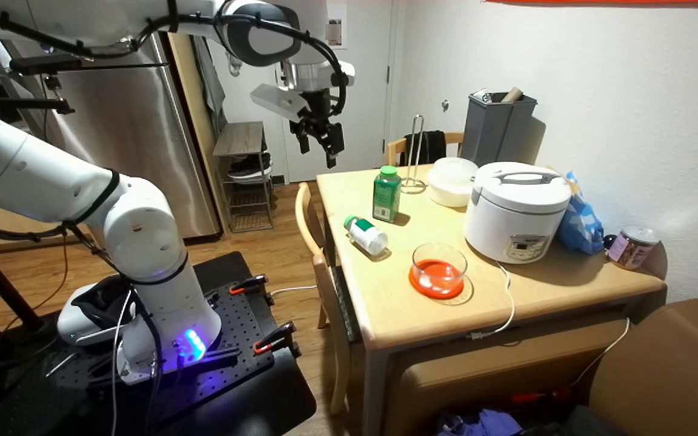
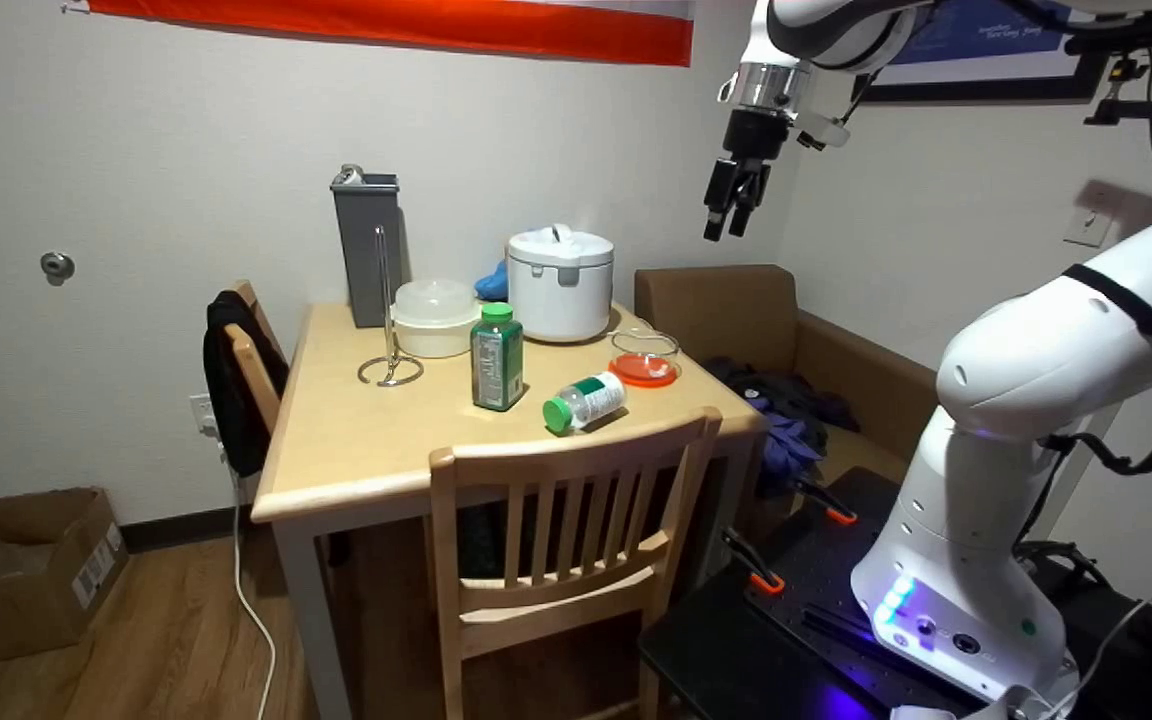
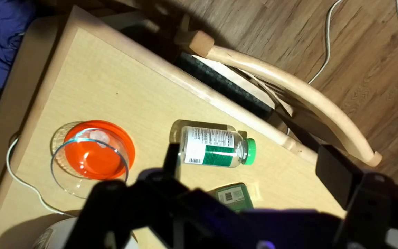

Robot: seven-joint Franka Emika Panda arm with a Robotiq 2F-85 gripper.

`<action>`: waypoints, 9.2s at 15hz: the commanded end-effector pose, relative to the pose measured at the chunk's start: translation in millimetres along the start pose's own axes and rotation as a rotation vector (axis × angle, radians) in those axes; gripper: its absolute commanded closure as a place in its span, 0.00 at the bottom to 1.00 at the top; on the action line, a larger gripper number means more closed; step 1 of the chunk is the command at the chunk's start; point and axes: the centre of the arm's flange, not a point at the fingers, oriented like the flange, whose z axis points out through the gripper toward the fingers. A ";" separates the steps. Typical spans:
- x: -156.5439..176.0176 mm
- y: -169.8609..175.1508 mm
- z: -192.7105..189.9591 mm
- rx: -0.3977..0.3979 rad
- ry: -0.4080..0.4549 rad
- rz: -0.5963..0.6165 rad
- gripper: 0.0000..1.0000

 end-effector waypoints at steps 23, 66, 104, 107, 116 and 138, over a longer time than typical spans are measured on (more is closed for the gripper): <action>62.2 -32.2 101.0 0.185 -0.258 -0.755 0.00; 140.6 14.7 165.2 -0.060 0.115 0.112 0.00; 164.5 -25.8 286.5 -0.118 -0.046 1.480 0.00; 166.6 -26.6 304.6 -0.163 -0.032 1.633 0.00; 169.3 -13.5 355.9 -0.199 0.031 1.706 0.00; 114.3 10.6 338.4 0.428 0.028 1.841 0.42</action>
